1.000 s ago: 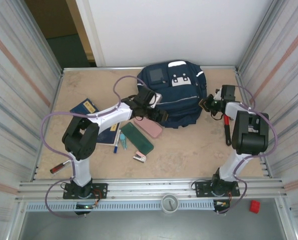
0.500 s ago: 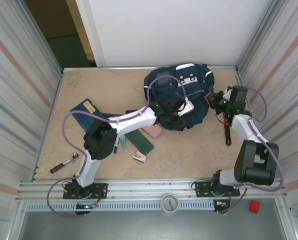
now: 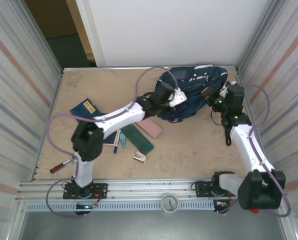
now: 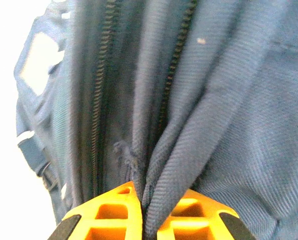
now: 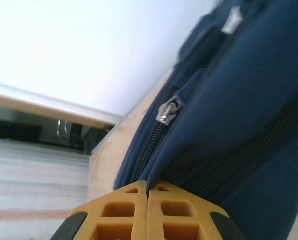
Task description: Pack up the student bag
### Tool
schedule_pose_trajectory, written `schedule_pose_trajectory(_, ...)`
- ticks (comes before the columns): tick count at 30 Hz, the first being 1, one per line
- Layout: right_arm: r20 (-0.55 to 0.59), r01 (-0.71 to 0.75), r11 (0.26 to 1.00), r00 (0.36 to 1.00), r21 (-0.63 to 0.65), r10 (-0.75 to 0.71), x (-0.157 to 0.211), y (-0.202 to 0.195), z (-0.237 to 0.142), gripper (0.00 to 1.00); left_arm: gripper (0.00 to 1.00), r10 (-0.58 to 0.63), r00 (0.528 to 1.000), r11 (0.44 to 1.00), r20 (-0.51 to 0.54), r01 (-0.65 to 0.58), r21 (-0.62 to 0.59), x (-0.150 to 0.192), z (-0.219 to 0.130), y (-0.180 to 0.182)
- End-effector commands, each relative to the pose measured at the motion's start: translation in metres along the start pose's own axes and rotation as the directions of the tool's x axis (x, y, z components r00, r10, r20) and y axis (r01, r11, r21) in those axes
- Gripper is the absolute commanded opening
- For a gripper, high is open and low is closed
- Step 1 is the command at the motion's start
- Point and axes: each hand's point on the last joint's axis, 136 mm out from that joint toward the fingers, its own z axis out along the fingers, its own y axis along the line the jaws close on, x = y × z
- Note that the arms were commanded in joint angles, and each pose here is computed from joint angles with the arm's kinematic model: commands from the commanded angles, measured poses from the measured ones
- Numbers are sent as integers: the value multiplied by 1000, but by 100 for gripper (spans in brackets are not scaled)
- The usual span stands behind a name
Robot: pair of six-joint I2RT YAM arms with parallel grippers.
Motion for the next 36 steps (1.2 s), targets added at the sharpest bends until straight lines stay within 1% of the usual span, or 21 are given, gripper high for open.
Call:
schedule_pose_trajectory(1,34,132,988,991,-79,-130,16,52,-16,0,0,-11,979,997,203,26,-74,-17,-39,60)
schedule_pose_trajectory(3,-65,185,977,979,-105,-192,53,63,-8,0,0,-31,966,999,257,38,-25,-3,-48,72)
schedule_pose_trajectory(4,-125,212,972,966,-105,-224,69,65,-5,7,0,-40,958,999,285,43,-4,2,-52,77)
schedule_pose_trajectory(5,-195,249,963,944,-108,-266,84,67,-4,20,0,-49,947,999,318,46,19,8,-57,81)
schedule_pose_trajectory(6,-265,292,951,913,-104,-309,97,64,-6,36,0,-60,937,998,345,49,39,14,-60,85)
schedule_pose_trajectory(7,-311,322,942,890,-91,-334,103,60,-9,45,0,-70,929,997,363,53,56,20,-63,88)
schedule_pose_trajectory(9,-364,381,925,860,-7,-357,99,36,-24,59,0,-82,913,993,400,43,107,31,-66,91)
schedule_pose_trajectory(11,-361,346,937,880,40,-309,84,15,-39,70,0,-80,899,991,430,23,135,39,-69,91)
schedule_pose_trajectory(12,-344,300,952,901,61,-262,74,5,-44,78,0,-81,895,989,438,19,144,42,-69,92)
schedule_pose_trajectory(13,-314,241,965,928,100,-199,63,-10,-50,83,0,-84,893,988,443,17,153,45,-69,92)
schedule_pose_trajectory(15,-260,115,973,964,199,-61,49,-46,-53,85,0,-92,891,987,444,21,162,46,-69,94)
schedule_pose_trajectory(17,-190,15,970,981,242,32,41,-70,-57,86,0,-97,892,984,441,21,175,47,-69,94)
schedule_pose_trajectory(20,-109,-130,959,981,251,161,34,-97,-37,91,0,-100,891,981,443,15,193,48,-69,93)
schedule_pose_trajectory(22,-104,-202,956,968,213,228,29,-102,-15,93,0,-106,892,978,440,15,206,50,-69,93)
schedule_pose_trajectory(23,-110,-217,959,965,184,239,24,-100,-2,99,0,-109,893,977,436,15,214,50,-70,92)
schedule_pose_trajectory(29,-116,-275,950,949,149,293,1,-110,55,100,0,-121,900,973,418,25,228,57,-66,89)
schedule_pose_trajectory(32,-143,-325,933,927,154,347,7,-120,77,93,0,-132,903,973,408,40,228,61,-62,93)
schedule_pose_trajectory(33,-146,-336,931,923,145,356,8,-121,81,88,0,-136,903,973,407,43,228,63,-61,94)
schedule_pose_trajectory(34,-147,-343,930,921,135,361,10,-121,84,78,0,-139,904,973,405,48,226,64,-60,95)
schedule_pose_trajectory(35,-146,-347,930,920,125,363,10,-120,86,63,0,-141,906,974,399,54,221,66,-58,98)
schedule_pose_trajectory(36,-146,-349,930,920,114,364,10,-118,87,51,1,-145,909,975,391,65,212,68,-55,101)
